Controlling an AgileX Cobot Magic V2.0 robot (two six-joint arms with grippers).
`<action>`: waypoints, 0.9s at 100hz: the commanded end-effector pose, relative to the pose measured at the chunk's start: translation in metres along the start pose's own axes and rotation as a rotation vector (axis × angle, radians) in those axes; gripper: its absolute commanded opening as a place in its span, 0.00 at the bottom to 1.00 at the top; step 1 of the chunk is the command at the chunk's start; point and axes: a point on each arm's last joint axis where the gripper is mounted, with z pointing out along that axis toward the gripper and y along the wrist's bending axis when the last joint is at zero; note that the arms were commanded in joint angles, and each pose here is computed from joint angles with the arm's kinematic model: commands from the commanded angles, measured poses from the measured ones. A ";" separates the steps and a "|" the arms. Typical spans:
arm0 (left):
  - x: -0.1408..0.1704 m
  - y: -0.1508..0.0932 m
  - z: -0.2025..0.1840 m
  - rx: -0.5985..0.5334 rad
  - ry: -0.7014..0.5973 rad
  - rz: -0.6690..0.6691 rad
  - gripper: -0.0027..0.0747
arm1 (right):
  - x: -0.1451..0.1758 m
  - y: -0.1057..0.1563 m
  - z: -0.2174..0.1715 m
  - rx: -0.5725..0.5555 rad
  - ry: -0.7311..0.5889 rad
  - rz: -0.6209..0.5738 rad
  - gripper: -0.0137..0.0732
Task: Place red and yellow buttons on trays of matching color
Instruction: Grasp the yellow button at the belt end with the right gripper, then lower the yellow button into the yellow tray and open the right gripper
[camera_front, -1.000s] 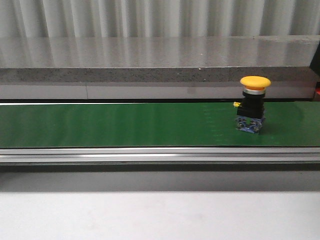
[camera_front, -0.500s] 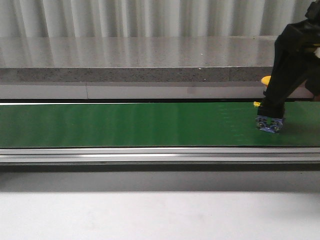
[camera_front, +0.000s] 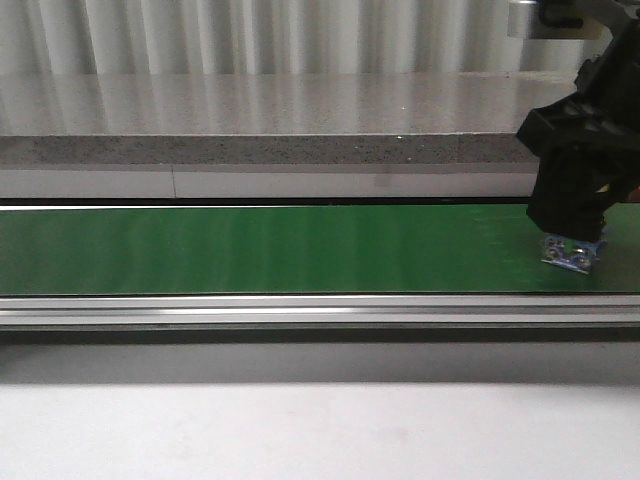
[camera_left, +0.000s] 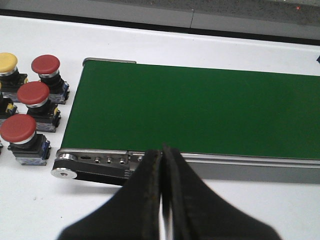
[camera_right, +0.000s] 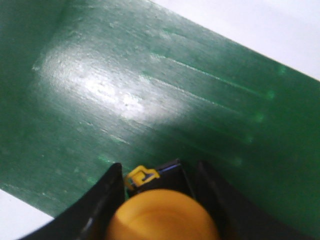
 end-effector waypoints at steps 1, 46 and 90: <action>-0.013 -0.002 -0.004 0.015 -0.093 -0.005 0.01 | -0.014 -0.001 -0.018 0.020 -0.104 -0.010 0.34; -0.013 -0.002 -0.004 0.015 -0.093 -0.005 0.01 | -0.008 -0.090 -0.064 0.146 -0.052 0.338 0.32; -0.013 -0.002 -0.004 0.015 -0.093 -0.005 0.01 | 0.059 -0.191 -0.102 0.375 -0.140 0.836 0.32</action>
